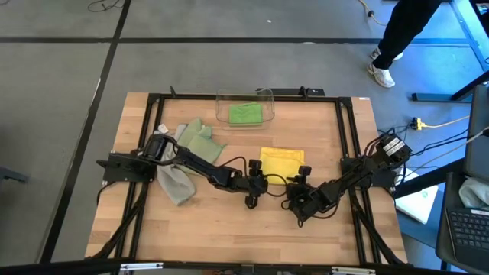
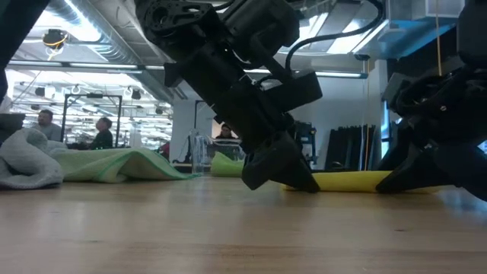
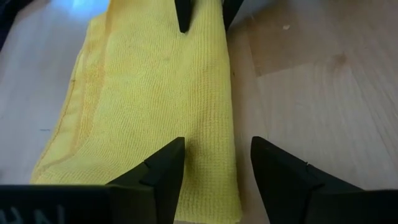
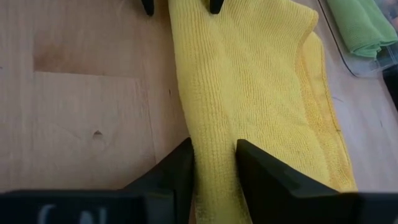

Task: Fold microfiber towels
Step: Fold the yellow microfiber cloth

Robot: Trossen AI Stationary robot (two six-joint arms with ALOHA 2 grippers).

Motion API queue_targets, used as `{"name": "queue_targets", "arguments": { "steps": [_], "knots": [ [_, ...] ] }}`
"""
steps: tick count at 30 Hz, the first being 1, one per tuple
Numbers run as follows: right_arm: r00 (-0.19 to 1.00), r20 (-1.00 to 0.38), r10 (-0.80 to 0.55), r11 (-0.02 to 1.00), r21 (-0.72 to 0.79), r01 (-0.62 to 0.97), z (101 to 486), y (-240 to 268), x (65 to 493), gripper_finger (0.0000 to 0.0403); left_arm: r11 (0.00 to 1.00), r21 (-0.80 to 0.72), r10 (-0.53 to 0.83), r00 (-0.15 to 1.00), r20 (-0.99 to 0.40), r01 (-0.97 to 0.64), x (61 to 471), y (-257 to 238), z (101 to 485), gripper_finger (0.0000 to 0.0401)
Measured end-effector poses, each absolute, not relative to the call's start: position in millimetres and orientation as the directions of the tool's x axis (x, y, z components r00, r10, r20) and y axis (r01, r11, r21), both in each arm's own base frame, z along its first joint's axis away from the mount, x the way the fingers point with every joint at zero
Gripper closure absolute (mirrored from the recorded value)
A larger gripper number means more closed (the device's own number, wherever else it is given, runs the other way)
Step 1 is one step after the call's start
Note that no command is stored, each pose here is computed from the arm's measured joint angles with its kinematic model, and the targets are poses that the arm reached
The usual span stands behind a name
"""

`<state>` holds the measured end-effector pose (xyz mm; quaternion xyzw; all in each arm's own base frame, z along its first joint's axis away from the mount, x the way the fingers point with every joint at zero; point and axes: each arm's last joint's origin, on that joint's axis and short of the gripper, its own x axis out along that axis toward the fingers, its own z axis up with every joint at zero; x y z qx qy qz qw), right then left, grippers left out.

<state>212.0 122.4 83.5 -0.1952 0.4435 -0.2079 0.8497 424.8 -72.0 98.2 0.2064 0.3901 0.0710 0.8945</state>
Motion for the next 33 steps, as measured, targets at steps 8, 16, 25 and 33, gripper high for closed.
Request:
{"name": "queue_targets", "arguments": {
  "steps": [8, 16, 25, 33],
  "knots": [
    [0.516, -0.699, -0.495, 0.852, -0.506, 0.133, 82.9, 125.8, 210.1, 0.0283, 0.928, 0.373, 0.275, 0.687, -0.673, -0.007, 423.3, -77.7, 97.6, 0.0222],
    [0.518, -0.718, -0.465, 0.849, -0.528, 0.03, 82.9, 140.4, 194.9, 0.0283, 0.894, 0.448, 0.307, 0.695, -0.65, 0.025, 416.3, -97.6, 104.5, 0.0223],
    [0.556, -0.617, -0.557, 0.787, -0.606, 0.115, 91.4, 145.4, 197.1, 0.0282, 0.871, 0.49, 0.366, 0.66, -0.656, 0.004, 413.0, -89.6, 110.9, 0.0224],
    [0.591, -0.607, -0.532, 0.798, -0.593, 0.109, 105.4, 159.0, 212.5, 0.0282, 0.834, 0.552, 0.441, 0.6, -0.668, 0.001, 398.7, -91.8, 128.0, 0.0224]
  ]
}}
